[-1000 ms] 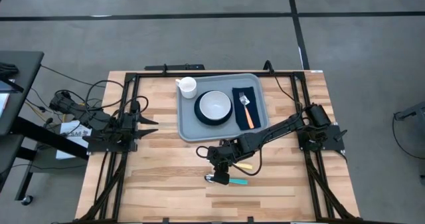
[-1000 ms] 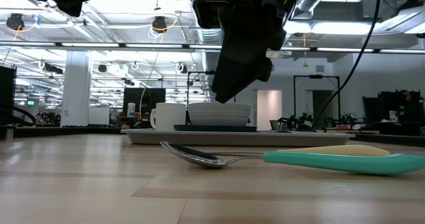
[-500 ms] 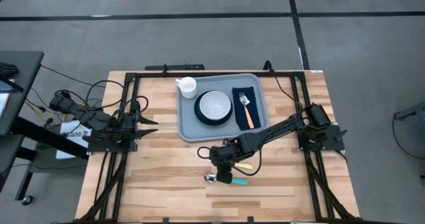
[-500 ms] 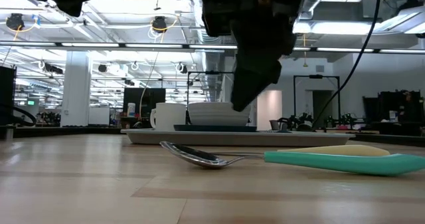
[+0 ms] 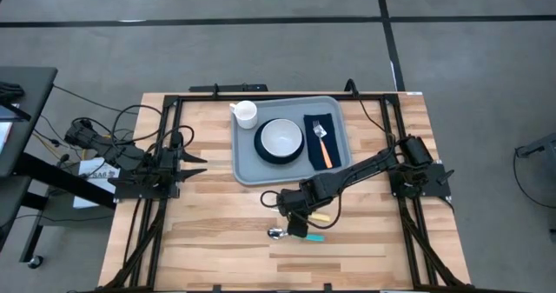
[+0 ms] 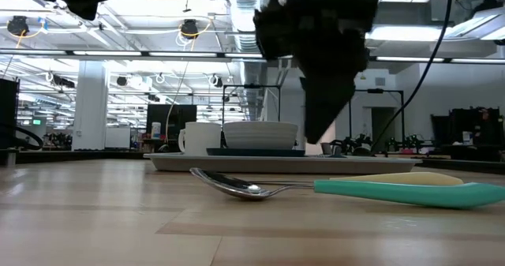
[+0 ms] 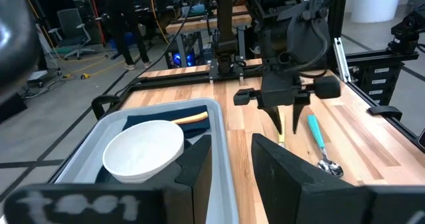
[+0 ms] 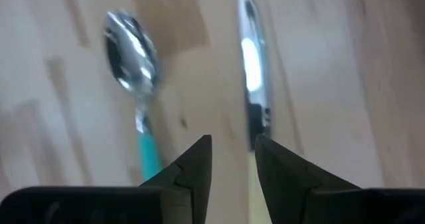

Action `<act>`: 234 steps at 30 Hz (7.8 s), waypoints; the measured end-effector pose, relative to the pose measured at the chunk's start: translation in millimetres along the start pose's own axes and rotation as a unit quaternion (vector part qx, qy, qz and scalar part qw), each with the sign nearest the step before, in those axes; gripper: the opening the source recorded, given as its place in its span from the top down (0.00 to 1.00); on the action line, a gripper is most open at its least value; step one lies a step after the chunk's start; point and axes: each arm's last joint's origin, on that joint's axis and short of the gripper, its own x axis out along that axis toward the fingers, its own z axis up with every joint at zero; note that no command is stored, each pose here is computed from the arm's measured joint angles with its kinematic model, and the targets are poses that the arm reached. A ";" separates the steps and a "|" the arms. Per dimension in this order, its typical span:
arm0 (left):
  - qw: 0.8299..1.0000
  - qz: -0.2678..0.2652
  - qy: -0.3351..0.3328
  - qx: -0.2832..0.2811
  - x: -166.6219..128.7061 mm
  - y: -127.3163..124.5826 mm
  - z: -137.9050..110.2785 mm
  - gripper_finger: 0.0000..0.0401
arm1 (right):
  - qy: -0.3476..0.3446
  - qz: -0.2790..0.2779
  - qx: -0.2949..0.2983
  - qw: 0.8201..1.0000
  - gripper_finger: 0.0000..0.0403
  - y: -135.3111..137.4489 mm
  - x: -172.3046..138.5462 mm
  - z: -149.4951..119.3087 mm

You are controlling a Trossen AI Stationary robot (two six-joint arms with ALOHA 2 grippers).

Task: Set up tray
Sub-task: Put the blue spoon on the dark blue napkin to the left of the orange fork

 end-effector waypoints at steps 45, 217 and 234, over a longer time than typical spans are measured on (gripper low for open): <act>1.000 0.000 0.002 -0.008 -0.1 0.0 -0.6 0.76 | 0.011 0.057 0.051 0.997 0.73 30.5 18.8 -10.9; 1.000 0.000 0.008 -0.020 0.0 -0.1 -1.8 0.76 | -0.114 -0.108 0.401 0.903 0.94 -172.3 -219.9 -2.4; 1.000 -0.001 0.012 -0.018 0.0 -0.1 -2.6 0.76 | -0.143 -0.053 0.513 0.845 0.93 -239.8 -131.9 -13.3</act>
